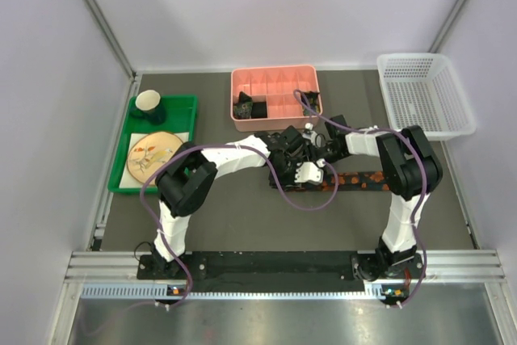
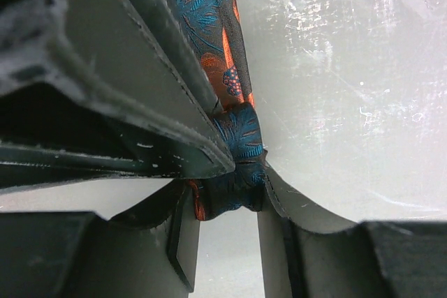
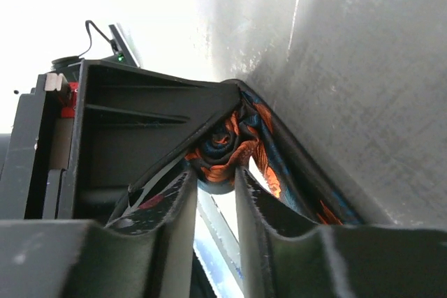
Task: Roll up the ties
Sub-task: Roll the tie at the center of the board.
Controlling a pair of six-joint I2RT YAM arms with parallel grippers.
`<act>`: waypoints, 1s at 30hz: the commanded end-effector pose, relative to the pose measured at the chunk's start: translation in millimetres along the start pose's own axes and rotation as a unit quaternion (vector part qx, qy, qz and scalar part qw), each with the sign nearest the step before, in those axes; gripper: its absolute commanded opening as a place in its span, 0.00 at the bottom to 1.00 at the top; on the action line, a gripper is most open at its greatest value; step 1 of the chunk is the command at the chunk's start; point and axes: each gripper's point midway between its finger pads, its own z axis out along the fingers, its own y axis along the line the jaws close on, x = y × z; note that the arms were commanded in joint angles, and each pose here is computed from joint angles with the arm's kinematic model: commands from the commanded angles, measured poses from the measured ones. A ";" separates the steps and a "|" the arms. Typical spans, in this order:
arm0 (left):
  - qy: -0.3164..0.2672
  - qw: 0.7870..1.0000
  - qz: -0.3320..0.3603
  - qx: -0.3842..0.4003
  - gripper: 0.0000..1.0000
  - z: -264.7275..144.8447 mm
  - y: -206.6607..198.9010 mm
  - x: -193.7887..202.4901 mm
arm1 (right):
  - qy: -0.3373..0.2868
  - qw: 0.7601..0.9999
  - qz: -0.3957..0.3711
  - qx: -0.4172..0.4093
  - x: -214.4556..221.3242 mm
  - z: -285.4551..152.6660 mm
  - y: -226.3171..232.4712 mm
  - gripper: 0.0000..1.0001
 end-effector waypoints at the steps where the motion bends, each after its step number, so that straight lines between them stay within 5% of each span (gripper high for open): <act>1: 0.084 0.993 -0.039 0.075 0.16 34.4 -37.3 57.6 | 0.002 0.999 -0.036 -0.004 -4.3 7.8 -1.6 0.08; 2: 0.084 0.993 -0.044 0.073 0.20 34.0 -36.6 57.7 | 0.007 0.999 -0.034 0.002 -1.8 7.5 -4.0 0.00; 8: 0.051 0.993 -0.089 0.054 0.44 23.0 -22.5 51.1 | 0.002 0.996 -0.065 0.057 -1.2 2.8 -22.0 0.00; 11: -0.018 0.994 -0.109 0.025 0.52 1.3 -6.8 34.4 | -0.007 0.993 -0.076 0.093 -4.5 -0.4 -32.6 0.00; 18: -0.216 0.965 -0.087 -0.117 0.98 -82.6 16.1 -8.2 | -0.027 0.983 -0.086 0.160 -13.5 -7.3 -51.9 0.00; 25: -0.294 0.939 -0.124 -0.127 0.99 -83.6 5.8 -20.2 | -0.024 0.978 -0.086 0.190 -17.9 -8.6 -62.1 0.00; 27: -0.267 0.942 -0.182 -0.085 0.99 -65.4 4.3 -13.1 | -0.020 0.977 -0.085 0.194 -16.9 -7.4 -64.4 0.00; 30: -0.245 0.956 -0.161 -0.017 0.99 -51.7 4.0 -13.5 | -0.020 0.974 -0.085 0.207 -18.0 -9.4 -68.3 0.00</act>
